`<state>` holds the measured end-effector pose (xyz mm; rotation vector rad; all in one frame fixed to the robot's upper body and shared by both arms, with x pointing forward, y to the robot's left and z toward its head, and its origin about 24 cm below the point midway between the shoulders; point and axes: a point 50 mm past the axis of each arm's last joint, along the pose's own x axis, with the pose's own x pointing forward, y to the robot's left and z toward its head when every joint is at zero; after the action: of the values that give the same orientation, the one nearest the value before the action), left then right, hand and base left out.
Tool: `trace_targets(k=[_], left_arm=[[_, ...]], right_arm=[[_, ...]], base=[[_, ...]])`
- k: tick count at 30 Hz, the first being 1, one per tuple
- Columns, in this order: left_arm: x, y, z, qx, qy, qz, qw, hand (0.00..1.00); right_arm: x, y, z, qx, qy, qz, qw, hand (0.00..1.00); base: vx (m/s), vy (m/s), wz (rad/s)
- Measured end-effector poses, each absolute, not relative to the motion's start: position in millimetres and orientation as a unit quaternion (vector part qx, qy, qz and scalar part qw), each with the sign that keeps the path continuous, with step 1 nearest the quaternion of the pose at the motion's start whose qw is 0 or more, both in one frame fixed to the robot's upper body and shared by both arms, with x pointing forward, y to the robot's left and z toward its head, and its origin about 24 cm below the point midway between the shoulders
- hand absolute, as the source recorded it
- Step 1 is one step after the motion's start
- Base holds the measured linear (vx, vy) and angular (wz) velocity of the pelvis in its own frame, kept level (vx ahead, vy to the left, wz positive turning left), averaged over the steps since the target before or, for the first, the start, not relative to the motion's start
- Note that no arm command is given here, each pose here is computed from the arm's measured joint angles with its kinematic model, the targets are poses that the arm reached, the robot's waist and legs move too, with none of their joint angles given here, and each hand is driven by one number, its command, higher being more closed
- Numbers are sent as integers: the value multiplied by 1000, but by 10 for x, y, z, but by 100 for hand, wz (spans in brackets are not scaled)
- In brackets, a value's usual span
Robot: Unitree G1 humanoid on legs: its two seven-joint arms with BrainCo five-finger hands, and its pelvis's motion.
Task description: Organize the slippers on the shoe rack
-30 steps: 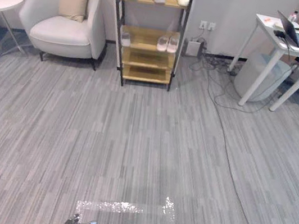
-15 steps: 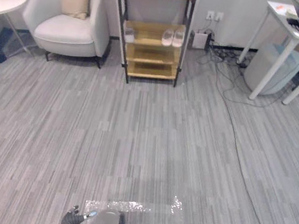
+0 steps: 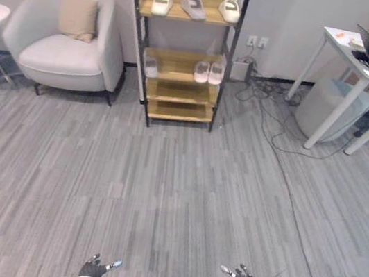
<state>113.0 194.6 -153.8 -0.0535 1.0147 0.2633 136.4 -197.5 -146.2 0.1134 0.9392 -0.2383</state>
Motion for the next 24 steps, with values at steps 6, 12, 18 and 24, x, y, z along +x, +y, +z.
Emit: trace_targets(k=[6,12,18,24], left_arm=[[1206,1721,-1549,-59,480,113,868,0],[1263,1794,-1487,-87,452,152,875,0],[1295,1803,-1461,-83,439,149,882,0],[1243,1883,-1473,-79,444,157,879,0]], right_arm=[[1356,-2054,-1457,61,450,-134,881,0],[1243,-2036,-1483,62,460,-139,875,0],[1241,-2015,-1507,61,471,-135,869,0],[1212,-1837,-1558,68,488,-115,862,0]], base=[[539,-240,26],[378,-170,21],[327,15,-34],[567,207,-27]])
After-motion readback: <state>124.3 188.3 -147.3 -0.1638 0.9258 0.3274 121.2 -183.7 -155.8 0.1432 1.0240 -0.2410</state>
